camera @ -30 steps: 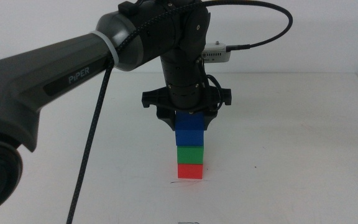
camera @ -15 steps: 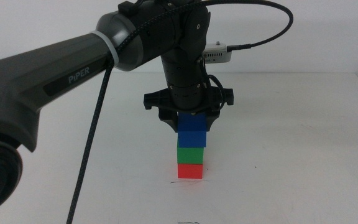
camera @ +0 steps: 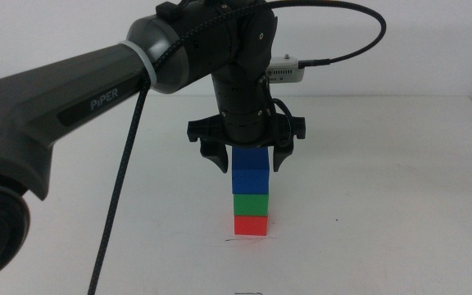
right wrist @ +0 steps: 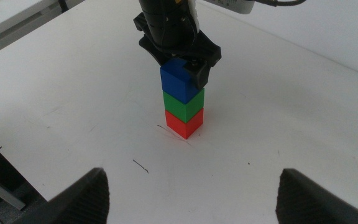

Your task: Stack red cubes first, then green, then blue cubes in a specific spot.

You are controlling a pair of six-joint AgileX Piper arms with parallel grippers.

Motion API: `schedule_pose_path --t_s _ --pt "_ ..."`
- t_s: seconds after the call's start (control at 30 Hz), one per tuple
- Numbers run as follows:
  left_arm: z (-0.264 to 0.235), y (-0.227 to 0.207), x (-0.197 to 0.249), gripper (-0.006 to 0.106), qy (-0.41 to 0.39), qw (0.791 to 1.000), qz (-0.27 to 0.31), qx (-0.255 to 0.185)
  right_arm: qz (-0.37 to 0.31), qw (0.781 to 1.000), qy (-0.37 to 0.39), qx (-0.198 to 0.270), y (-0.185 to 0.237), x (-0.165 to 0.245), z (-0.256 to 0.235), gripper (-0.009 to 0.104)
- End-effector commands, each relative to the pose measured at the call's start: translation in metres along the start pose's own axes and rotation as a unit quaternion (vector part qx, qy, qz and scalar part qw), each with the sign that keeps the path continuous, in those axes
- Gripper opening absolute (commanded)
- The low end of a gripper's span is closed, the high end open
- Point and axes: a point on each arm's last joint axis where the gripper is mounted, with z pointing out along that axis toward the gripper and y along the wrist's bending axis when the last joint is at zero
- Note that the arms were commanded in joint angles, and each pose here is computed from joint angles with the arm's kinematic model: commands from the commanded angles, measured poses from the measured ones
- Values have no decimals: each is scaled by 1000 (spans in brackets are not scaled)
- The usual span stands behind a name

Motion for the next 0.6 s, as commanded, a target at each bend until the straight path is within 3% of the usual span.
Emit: schedule_pose_path --t_s 0.0,0.57 --pt "-34 1 5 90 -7 1000 13 3 -5 999 -39 7 -1 -11 -3 88" --pt "-78 9 11 94 -50 998 16 27 -5 999 -39 7 -1 -11 -3 88"
